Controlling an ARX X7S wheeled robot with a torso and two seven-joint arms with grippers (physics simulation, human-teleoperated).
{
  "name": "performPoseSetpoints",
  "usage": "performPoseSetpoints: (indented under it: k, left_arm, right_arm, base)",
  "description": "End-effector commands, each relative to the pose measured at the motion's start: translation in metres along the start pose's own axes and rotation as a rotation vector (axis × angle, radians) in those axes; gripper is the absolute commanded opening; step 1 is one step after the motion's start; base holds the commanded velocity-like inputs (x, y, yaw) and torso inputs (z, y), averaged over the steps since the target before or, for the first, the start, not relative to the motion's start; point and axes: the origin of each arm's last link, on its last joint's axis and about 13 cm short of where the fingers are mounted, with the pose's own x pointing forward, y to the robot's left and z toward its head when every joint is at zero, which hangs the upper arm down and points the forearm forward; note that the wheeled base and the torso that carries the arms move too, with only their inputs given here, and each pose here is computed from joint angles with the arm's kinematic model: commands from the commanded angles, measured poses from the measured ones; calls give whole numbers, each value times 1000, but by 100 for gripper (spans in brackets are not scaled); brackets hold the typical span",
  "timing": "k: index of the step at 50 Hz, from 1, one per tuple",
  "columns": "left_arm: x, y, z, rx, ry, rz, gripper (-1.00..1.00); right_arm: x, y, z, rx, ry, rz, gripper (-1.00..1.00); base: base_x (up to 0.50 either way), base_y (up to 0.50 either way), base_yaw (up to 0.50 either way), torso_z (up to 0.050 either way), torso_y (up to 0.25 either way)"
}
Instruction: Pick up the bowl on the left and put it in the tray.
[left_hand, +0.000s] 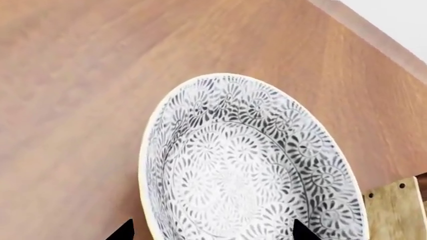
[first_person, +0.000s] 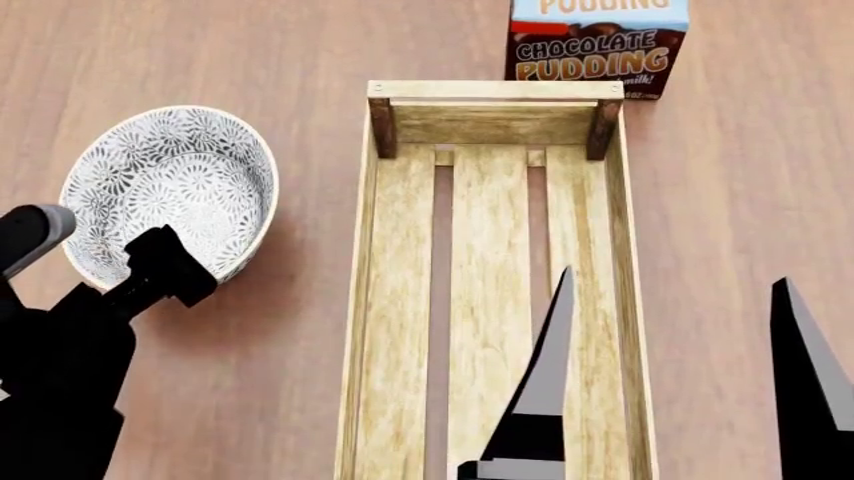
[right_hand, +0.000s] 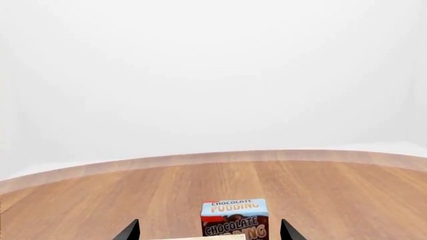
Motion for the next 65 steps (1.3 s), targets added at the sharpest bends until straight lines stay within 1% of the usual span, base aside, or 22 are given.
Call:
performPoseSetpoints:
  k: [1, 7, 18, 20, 32, 33, 44, 49, 57, 65]
  left_arm:
    - [9, -1, -2, -51, 3, -11, 100]
    - [13, 2, -4, -64, 10, -1, 100]
    - [15, 1, -2, -85, 16, 6, 100]
    - [18, 2, -2, -83, 16, 7, 100]
    - [20, -1, -2, -74, 23, 9, 100]
    - [18, -2, -1, -73, 20, 21, -100]
    - [18, 0, -1, -83, 21, 30, -100]
    - [17, -1, -1, -73, 13, 29, -100]
    - [18, 1, -2, -96, 18, 41, -100]
    - [16, -1, 2, -120, 14, 30, -100]
  right_arm:
    - [3, 2, 2, 14, -39, 10, 100]
    - [3, 1, 3, 14, -42, 8, 100]
    - [3, 1, 2, 15, -43, 9, 100]
    - [3, 1, 3, 14, -44, 10, 100]
    - [3, 1, 3, 16, -43, 9, 100]
    - [2, 1, 3, 16, -43, 9, 100]
    - [3, 2, 2, 19, -41, 10, 100]
    - [3, 2, 1, 20, -39, 12, 100]
    - [3, 2, 1, 20, -37, 13, 100]
    - [3, 2, 0, 21, -36, 14, 100]
  base:
    - [0, 0, 0, 0, 0]
    - [0, 0, 0, 0, 0]
    - [0, 0, 0, 0, 0]
    - [0, 0, 0, 0, 0]
    - [0, 0, 0, 0, 0]
    - [0, 0, 0, 0, 0]
    - [0, 0, 0, 0, 0]
    - [0, 0, 0, 0, 0]
    - [0, 0, 0, 0, 0]
    - [0, 0, 0, 0, 0]
